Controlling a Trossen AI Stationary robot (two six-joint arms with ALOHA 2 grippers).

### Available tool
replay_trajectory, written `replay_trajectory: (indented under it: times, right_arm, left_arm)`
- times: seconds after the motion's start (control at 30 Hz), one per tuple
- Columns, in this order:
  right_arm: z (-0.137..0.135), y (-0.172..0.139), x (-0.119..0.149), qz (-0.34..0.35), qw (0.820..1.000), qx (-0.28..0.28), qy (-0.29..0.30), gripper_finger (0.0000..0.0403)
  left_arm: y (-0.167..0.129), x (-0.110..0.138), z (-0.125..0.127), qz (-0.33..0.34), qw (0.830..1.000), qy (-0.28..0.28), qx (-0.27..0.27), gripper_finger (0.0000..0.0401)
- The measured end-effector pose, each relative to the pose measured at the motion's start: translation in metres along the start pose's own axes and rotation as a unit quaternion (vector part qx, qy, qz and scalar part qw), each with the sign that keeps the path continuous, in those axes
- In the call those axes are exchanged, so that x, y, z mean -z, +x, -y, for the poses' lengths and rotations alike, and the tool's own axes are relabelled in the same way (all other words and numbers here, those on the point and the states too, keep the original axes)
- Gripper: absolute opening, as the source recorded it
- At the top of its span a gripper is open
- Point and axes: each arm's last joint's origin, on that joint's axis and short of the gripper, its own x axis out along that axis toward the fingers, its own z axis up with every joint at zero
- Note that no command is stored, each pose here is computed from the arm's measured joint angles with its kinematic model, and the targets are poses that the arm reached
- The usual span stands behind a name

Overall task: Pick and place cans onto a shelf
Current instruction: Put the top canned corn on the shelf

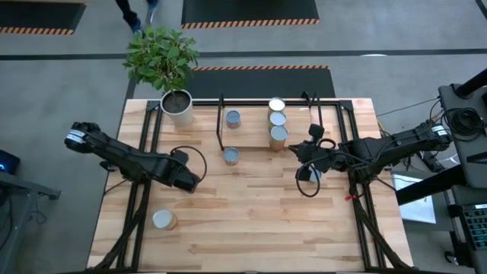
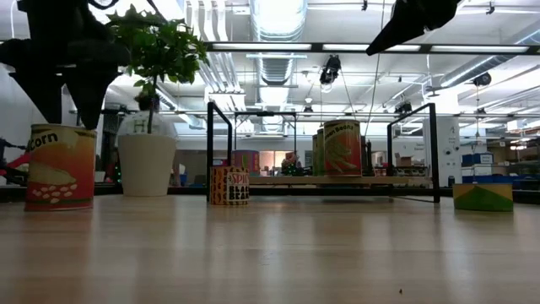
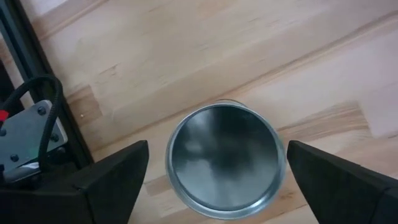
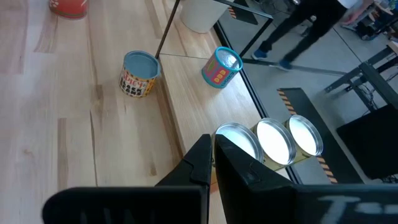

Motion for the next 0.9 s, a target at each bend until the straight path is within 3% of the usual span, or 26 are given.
replay_trajectory:
  times: [0.4,0.63,0.77,0.9]
  right_arm:
    - [0.000,0.000,0.000,0.000,1.000,0.000,0.000,0.0009]
    - [0.000,0.000,0.000,0.000,1.000,0.000,0.000,0.0009]
    - [0.000,0.000,0.000,0.000,1.000,0.000,0.000,0.0009]
    - [0.000,0.000,0.000,0.000,1.000,0.000,0.000,0.0009]
  left_arm:
    - [0.019,0.006,0.000,-0.002,1.000,-0.008,0.007,0.0362]
    - [0.019,0.006,0.000,-0.004,1.000,-0.006,0.010,0.0322]
    - [0.017,0.006,0.002,-0.015,1.000,-0.009,0.018,0.0300]
    - [0.000,0.002,0.010,-0.046,0.997,0.002,0.056,0.0307]
